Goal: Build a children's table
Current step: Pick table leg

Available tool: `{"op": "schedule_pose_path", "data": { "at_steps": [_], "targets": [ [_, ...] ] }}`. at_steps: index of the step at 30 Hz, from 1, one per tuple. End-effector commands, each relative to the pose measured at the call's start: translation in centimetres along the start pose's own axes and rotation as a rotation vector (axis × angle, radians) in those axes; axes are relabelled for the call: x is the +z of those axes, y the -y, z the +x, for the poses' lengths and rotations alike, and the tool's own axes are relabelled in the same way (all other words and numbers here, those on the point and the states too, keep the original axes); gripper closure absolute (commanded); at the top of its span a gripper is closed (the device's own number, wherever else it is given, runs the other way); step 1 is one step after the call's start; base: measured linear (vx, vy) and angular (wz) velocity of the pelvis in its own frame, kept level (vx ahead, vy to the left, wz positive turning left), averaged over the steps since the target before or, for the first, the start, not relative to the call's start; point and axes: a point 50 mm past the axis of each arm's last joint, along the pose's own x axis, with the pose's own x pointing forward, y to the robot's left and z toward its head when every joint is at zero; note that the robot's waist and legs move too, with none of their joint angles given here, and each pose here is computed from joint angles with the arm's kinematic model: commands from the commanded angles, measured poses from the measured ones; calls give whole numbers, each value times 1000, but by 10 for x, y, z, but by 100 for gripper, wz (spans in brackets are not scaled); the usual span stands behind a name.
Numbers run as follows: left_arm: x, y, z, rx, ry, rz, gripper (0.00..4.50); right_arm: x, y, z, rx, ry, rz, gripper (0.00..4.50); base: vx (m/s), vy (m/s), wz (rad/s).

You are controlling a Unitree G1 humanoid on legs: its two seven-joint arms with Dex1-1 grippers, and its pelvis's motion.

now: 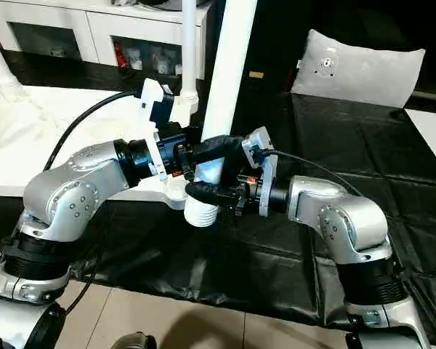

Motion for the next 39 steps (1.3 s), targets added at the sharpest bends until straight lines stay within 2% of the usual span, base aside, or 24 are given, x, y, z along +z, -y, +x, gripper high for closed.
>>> {"op": "schedule_pose_path", "data": {
  "at_steps": [1, 7, 14, 15, 18, 26, 28, 30, 32, 34, 37, 39],
  "targets": [
    [10, 9, 8, -57, 25, 39, 262, -6, 3, 2, -19, -24, 13, 174, 0, 0, 0],
    [11, 6, 7, -24, 35, 27, 262, -5, 6, 1, -45, -11, 22, 239, 0, 0, 0],
    [12, 1, 7, 44, 59, -17, 262, -5, 6, 1, -46, -1, 30, 256, 0, 0, 0],
    [13, 1, 7, 39, 69, -39, 206, -5, 5, 1, -44, -3, 30, 258, 0, 0, 0],
    [19, 4, 6, 15, 131, -98, 192, -8, 2, 2, -24, -13, 44, 259, 0, 0, 0],
    [26, 14, 11, -38, 186, -128, 127, -13, 3, 4, -52, -22, 33, 259, 0, 0, 0],
    [25, 20, 15, -63, 183, -138, 108, -10, 5, 7, -96, 30, 7, 259, 0, 0, 0],
    [24, 23, 18, -72, 188, -152, 96, -8, 6, 10, -123, 57, 26, 259, 0, 0, 0],
    [22, 28, 22, -89, 196, -173, 73, -8, 5, 13, -126, 60, 36, 259, 0, 0, 0],
    [19, 32, 25, -97, 195, -185, 60, -9, 3, 16, -118, 51, 9, 259, 0, 0, 0],
    [17, 33, 27, -99, 191, -192, 52, -12, 1, 18, -107, 40, -9, 259, 0, 0, 0],
    [17, 34, 28, -99, 190, -192, 27, -15, 1, 20, -125, 49, -18, 259, 0, 0, 0]
  ]
}}
